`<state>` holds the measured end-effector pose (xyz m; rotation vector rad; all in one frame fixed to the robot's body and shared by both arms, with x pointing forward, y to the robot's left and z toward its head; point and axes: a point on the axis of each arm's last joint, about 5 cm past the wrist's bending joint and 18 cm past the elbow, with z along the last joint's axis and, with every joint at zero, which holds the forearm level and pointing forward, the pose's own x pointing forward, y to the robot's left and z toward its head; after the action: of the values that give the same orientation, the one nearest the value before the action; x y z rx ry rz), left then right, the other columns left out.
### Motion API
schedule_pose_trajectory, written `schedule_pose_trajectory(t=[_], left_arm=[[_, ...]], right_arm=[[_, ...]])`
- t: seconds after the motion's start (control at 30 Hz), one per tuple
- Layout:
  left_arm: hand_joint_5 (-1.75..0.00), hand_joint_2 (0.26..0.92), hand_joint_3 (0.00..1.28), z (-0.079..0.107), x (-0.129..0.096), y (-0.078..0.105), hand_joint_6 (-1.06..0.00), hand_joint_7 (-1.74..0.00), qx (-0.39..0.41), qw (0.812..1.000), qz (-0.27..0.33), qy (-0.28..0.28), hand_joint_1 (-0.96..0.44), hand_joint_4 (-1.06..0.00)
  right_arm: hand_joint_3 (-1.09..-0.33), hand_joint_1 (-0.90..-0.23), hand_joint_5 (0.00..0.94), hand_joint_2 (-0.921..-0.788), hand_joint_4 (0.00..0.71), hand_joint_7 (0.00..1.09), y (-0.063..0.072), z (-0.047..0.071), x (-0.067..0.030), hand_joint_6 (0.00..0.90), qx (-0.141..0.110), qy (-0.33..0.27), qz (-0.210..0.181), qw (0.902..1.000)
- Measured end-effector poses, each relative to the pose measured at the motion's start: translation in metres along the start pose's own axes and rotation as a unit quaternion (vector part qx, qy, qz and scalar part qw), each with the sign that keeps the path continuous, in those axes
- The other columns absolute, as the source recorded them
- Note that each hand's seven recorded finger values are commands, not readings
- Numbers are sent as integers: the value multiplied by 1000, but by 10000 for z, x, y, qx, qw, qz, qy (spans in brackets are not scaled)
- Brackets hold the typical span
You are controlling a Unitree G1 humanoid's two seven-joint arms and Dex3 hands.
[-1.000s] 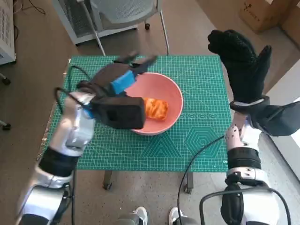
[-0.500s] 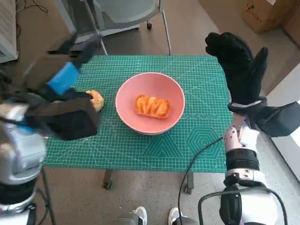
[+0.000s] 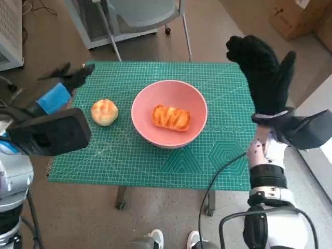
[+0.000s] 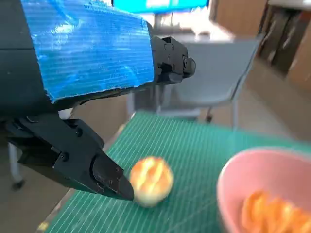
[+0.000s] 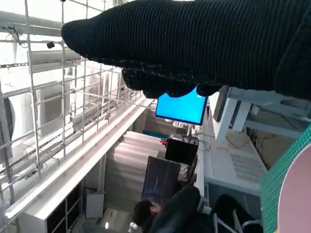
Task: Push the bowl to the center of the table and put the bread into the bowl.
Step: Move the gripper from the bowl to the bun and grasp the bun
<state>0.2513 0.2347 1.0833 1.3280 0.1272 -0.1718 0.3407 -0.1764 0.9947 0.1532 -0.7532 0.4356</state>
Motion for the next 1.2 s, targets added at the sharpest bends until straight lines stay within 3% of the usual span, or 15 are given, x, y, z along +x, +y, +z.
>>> schedule_pose_trajectory(t=[0.47, 1.2], left_arm=[[1, 718, 11, -37, 307, -231, -174, -11, 152, 9972, -621, 384, 115, 1], [1, 717, 9, -153, 884, -508, -169, -1, 342, 9892, -957, 1055, -30, 1]], right_arm=[[-583, -663, 1, -921, 271, 8, 40, -22, 22, 430, 152, -4, 48, 9999], [-572, -674, 1, -921, 273, 6, -33, 18, 8, 432, 32, -4, 28, 10000]])
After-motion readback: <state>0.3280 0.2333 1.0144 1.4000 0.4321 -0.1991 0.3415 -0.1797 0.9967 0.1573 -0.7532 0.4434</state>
